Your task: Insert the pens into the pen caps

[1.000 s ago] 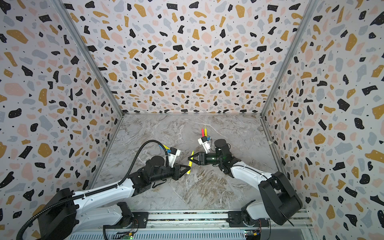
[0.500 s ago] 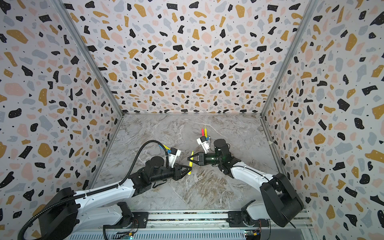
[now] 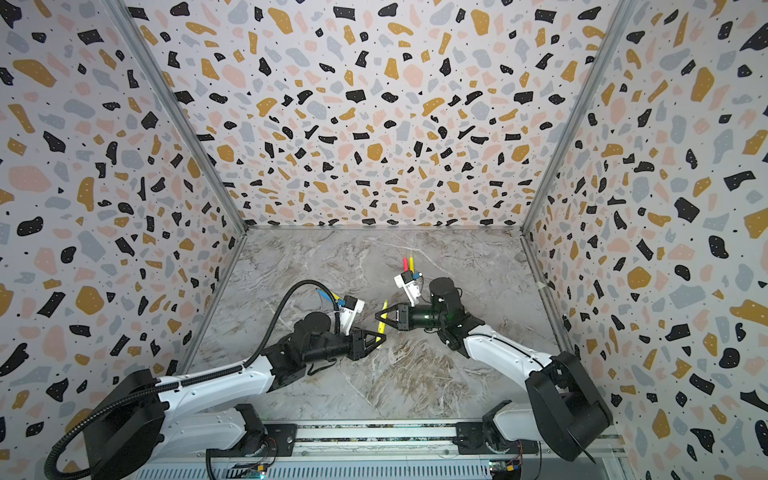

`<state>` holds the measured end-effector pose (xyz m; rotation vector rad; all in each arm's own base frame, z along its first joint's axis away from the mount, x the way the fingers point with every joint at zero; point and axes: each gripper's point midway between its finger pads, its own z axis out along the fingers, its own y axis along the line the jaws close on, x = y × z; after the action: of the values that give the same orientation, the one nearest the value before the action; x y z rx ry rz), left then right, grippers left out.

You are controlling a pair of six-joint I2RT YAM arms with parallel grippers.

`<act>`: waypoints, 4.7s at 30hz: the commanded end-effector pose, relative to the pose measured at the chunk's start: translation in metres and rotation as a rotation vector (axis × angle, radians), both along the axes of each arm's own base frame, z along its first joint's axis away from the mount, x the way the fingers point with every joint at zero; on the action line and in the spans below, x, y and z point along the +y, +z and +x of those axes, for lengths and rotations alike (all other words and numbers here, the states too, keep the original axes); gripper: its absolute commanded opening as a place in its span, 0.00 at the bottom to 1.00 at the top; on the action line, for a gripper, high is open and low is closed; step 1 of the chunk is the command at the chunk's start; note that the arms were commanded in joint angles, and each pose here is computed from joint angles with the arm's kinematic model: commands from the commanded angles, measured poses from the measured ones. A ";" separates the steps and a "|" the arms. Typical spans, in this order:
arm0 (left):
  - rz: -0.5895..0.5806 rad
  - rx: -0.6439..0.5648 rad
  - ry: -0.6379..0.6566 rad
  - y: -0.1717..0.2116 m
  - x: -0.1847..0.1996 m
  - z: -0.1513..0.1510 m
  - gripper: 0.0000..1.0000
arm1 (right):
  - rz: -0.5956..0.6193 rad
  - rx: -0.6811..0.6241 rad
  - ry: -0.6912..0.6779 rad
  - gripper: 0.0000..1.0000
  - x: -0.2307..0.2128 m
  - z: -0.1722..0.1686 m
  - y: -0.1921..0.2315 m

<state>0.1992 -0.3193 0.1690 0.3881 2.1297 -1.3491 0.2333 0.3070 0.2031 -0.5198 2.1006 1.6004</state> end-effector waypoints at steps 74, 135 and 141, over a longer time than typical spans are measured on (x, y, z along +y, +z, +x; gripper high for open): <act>0.175 -0.294 0.075 0.007 0.048 -0.006 0.00 | -0.864 0.207 -0.589 0.44 -0.178 0.094 -0.157; 0.175 -0.318 0.089 0.017 0.051 -0.004 0.00 | -0.922 0.127 -0.406 0.43 -0.112 0.081 -0.156; 0.175 -0.316 0.090 0.014 0.052 -0.005 0.00 | -0.942 0.143 -0.399 0.43 -0.116 0.075 -0.166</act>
<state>0.1922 -0.2651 0.1721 0.5293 2.0282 -0.9759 0.3154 0.1985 0.0447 -0.2159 2.7416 0.4158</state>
